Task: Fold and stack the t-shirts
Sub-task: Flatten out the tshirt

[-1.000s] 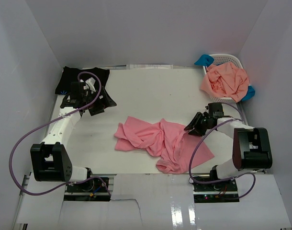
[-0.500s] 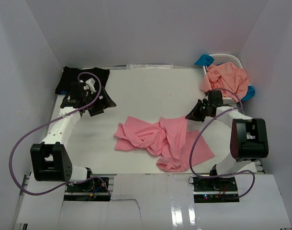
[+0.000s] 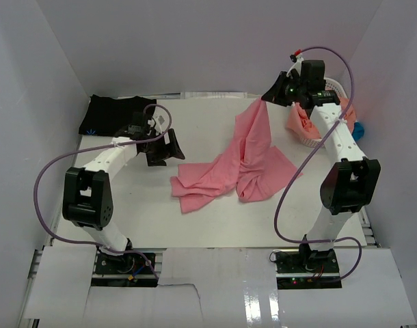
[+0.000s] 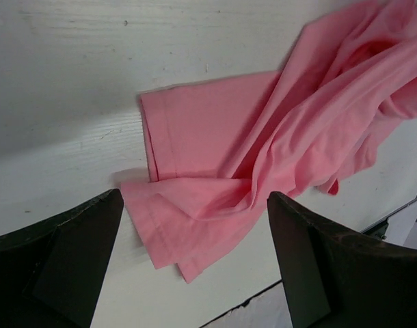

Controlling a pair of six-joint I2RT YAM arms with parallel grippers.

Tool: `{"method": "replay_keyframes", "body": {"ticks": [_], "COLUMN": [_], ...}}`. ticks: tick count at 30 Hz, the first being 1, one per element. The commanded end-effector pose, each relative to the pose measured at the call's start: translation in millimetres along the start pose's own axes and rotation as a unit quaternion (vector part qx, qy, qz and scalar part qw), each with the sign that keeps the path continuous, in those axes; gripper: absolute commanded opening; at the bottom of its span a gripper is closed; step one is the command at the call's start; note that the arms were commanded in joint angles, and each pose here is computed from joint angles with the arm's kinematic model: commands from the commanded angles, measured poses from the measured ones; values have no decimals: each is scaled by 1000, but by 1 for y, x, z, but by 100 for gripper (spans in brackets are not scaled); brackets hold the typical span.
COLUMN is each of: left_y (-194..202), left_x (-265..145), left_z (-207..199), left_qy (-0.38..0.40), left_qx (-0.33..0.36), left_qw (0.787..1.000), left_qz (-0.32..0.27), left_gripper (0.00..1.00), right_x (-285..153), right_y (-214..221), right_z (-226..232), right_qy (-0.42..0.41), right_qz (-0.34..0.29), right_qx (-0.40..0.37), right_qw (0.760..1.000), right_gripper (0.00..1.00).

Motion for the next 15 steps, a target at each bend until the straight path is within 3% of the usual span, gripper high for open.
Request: {"method": "replay_keyframes", "body": {"ticks": [1,8,15], "left_y": [-4,22,33], "left_x": [6,17,7], "left_z": [-14,-16,-15], "left_qy": [18,12,7], "left_qx": [11,-13,5], "left_qw": [1000,997,998], "left_qz": [14,69,68], "left_gripper": [98,94,87], "right_x": [-3,-2,2], "right_y": [16,29,39], "right_z": [-42,-58,-63], "right_qy": [80,88,83], "right_qz": [25,35,41], "right_qx": [3,7,10], "right_qw": [996,995,996], "right_gripper": [8,8,8]}}
Point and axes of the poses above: each gripper's point midway between its finger pads, its own x axis out along the fingers, its own z axis along the line the jaws close on, y = z × x, the point moved 1 cm from there along -x, back along the fingers, and after that the axes turned 5 degrees about x, right-handed, at the moved point
